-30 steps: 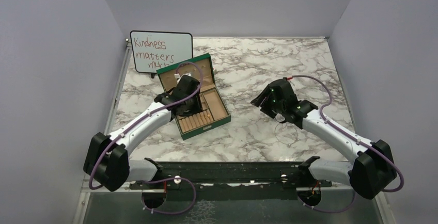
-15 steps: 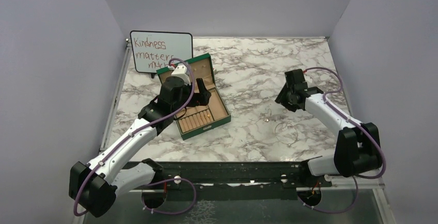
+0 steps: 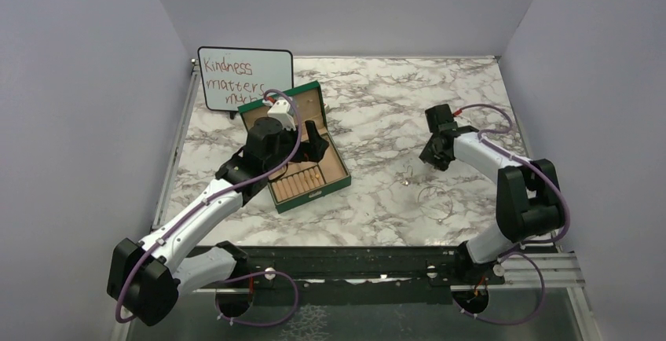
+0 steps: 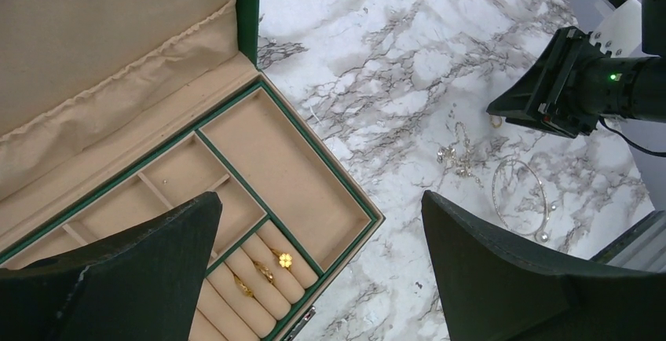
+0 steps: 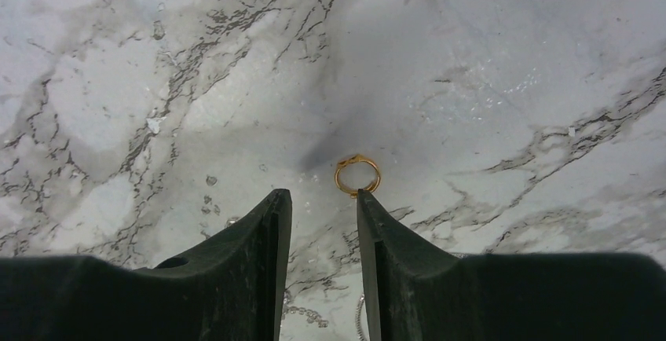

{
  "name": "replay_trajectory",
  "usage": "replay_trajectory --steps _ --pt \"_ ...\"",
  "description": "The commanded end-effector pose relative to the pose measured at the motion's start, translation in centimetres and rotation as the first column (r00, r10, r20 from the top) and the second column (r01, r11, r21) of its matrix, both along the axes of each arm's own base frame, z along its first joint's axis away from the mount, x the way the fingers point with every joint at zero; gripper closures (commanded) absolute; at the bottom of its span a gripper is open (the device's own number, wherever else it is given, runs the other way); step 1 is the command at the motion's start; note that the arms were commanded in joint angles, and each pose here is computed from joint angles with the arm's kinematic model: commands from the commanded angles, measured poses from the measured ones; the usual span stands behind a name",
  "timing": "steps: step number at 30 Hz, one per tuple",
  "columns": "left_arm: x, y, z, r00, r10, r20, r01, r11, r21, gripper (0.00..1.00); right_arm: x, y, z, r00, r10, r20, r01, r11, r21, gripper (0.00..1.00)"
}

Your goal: Organize the mixed jewelry

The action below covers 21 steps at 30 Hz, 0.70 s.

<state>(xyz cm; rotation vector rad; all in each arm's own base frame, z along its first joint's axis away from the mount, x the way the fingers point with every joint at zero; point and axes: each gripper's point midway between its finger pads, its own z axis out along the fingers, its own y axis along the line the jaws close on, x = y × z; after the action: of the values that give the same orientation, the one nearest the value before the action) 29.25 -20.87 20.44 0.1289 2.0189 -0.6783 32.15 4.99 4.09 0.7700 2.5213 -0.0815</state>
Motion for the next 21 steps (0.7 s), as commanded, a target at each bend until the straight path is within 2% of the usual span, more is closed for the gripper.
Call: replay_trajectory --steps 1,8,21 --pt "0.2 0.1 0.4 0.999 -0.003 0.033 0.004 1.000 -0.012 0.01 0.9 -0.9 -0.4 0.996 -0.083 0.012 0.083 0.996 -0.029 0.60" --pt "0.3 0.3 0.3 0.999 0.009 0.034 -0.009 1.000 -0.005 0.01 0.6 -1.5 -1.3 0.992 -0.127 0.008 0.127 0.990 -0.055 0.61" --pt "0.4 0.5 0.0 0.999 0.022 0.026 -0.023 1.000 0.004 0.01 0.7 -2.0 -3.2 0.993 -0.116 -0.022 0.115 0.991 -0.063 0.75"
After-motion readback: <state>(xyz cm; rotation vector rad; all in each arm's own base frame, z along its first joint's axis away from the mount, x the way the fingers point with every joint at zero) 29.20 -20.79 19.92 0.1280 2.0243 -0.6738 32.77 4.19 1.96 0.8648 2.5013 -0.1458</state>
